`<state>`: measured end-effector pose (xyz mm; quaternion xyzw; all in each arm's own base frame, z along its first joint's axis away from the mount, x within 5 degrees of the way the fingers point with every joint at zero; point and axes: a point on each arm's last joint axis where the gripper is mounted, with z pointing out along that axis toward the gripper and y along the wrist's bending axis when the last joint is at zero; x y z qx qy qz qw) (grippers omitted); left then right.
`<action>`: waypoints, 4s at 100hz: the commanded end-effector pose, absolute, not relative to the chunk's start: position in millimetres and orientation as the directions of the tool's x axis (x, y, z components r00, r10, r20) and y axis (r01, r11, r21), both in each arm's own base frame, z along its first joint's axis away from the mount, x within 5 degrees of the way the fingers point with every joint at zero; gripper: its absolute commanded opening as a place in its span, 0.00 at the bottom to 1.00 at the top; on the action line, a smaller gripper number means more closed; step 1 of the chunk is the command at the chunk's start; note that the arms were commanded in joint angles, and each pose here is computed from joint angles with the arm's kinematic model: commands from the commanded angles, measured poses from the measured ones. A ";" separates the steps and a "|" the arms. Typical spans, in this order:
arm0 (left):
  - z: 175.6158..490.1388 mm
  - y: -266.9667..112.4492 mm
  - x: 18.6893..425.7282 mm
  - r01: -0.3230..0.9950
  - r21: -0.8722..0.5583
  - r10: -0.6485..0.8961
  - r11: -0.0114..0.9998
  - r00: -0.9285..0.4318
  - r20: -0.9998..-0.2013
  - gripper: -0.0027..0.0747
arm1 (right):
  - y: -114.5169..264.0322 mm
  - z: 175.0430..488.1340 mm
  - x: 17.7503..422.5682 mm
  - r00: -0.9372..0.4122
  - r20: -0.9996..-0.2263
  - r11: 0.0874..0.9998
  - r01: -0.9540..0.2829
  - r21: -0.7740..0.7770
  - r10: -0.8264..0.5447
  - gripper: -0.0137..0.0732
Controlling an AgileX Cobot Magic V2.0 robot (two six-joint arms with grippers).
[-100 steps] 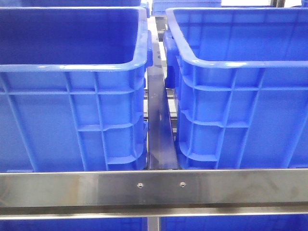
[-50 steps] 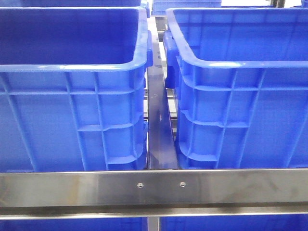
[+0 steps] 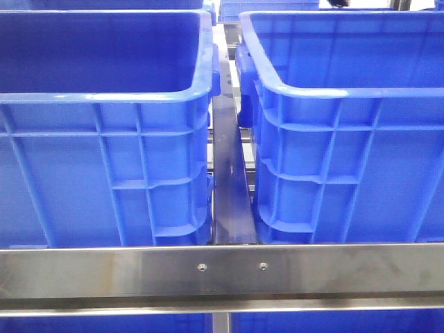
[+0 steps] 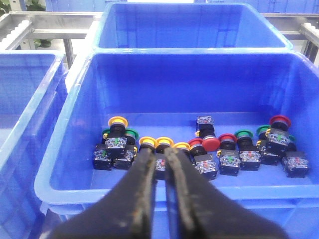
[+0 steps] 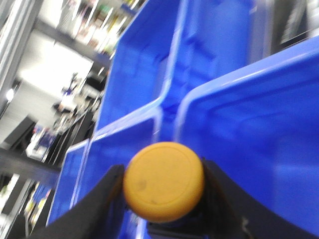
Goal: Pick red and yellow buttons and place in box
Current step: 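Carry the yellow button into the other bin and release it with the right gripper, then raise the open right gripper out of the bin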
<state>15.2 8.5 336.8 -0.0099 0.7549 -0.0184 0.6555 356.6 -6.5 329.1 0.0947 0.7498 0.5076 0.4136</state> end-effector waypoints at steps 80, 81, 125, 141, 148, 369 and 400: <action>345.9 7.3 18.4 0.018 -0.046 -0.045 0.999 -0.063 -0.997 0.01 | -48.3 266.0 396.8 -0.457 -0.111 0.192 0.135 0.972 0.882 0.32; 345.9 7.3 18.4 0.018 -0.046 -0.045 0.999 -0.063 -0.997 0.01 | -48.6 264.6 397.2 -0.456 -0.104 0.187 0.141 0.972 0.884 0.32; 345.9 7.5 18.3 0.004 -0.046 -0.046 0.999 -0.062 -0.997 0.01 | -54.1 237.2 406.5 -0.395 0.046 0.071 0.277 0.958 0.918 0.32; 345.9 7.5 18.3 0.004 -0.046 -0.046 0.999 -0.062 -0.997 0.01 | -55.2 236.9 406.9 -0.384 0.042 0.074 0.282 0.956 0.922 0.32; 345.9 7.5 18.3 0.004 -0.046 -0.046 0.999 -0.062 -0.997 0.01 | -55.2 236.9 406.9 -0.384 0.042 0.074 0.282 0.956 0.922 0.32; 345.9 7.5 18.3 0.004 -0.046 -0.046 0.999 -0.062 -0.997 0.01 | 16.6 383.1 200.3 -0.117 -0.986 0.975 -0.176 0.135 0.115 0.72; 345.9 7.5 18.3 0.004 -0.046 -0.046 0.999 -0.062 -0.997 0.01 | 14.5 362.0 131.0 -0.013 -0.999 0.986 -0.161 0.052 0.050 0.72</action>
